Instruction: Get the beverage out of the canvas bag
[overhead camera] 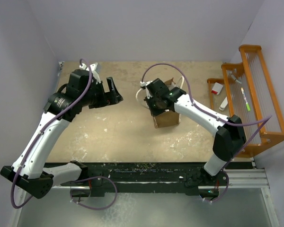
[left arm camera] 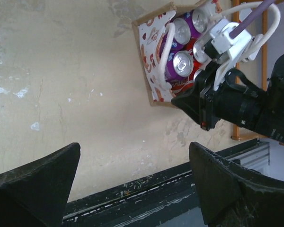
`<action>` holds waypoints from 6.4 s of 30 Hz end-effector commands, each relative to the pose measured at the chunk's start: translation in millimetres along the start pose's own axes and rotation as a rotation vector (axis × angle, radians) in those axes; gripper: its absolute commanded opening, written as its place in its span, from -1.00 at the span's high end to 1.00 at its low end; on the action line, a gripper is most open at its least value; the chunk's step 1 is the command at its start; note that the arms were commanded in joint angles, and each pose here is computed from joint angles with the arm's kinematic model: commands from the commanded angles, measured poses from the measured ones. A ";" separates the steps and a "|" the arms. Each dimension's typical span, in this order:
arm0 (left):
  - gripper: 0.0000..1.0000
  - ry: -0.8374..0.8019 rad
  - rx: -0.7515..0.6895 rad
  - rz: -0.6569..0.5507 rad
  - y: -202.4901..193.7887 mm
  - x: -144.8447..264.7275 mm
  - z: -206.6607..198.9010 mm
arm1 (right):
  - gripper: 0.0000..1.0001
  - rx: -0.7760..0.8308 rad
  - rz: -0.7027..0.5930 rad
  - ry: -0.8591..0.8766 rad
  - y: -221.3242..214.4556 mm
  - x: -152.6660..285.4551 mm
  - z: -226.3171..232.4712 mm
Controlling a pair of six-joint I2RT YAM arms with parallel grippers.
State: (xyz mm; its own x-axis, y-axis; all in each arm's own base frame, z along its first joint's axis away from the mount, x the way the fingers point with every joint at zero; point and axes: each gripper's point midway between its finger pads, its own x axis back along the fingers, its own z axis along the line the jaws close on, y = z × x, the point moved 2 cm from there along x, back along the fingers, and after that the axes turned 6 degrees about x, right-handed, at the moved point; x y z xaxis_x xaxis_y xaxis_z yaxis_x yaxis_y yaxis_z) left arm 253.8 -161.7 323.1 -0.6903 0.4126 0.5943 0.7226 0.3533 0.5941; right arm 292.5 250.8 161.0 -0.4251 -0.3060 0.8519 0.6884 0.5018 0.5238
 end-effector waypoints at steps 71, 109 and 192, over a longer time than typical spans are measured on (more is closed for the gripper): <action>-0.59 -0.120 0.536 0.154 -106.3 -47.6 36.5 | -0.90 -0.047 -0.196 0.106 -3.4 81.2 78.6; 1.00 -0.161 0.595 0.168 -123.9 -48.2 43.1 | -0.52 -0.332 0.039 -0.210 22.5 0.3 53.5; 1.00 -0.129 0.601 0.188 -133.2 -46.0 51.0 | 1.00 -0.123 -0.370 0.118 69.5 95.7 72.1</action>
State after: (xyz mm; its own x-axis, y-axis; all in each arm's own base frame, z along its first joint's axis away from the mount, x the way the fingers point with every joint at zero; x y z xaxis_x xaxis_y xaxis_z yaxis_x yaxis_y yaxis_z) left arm 193.3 -184.8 183.1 -0.5610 0.5888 0.5819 0.7537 0.6540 0.0649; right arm 253.6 302.8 220.0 -0.5110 -0.3877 0.7672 0.6926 0.3428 0.6346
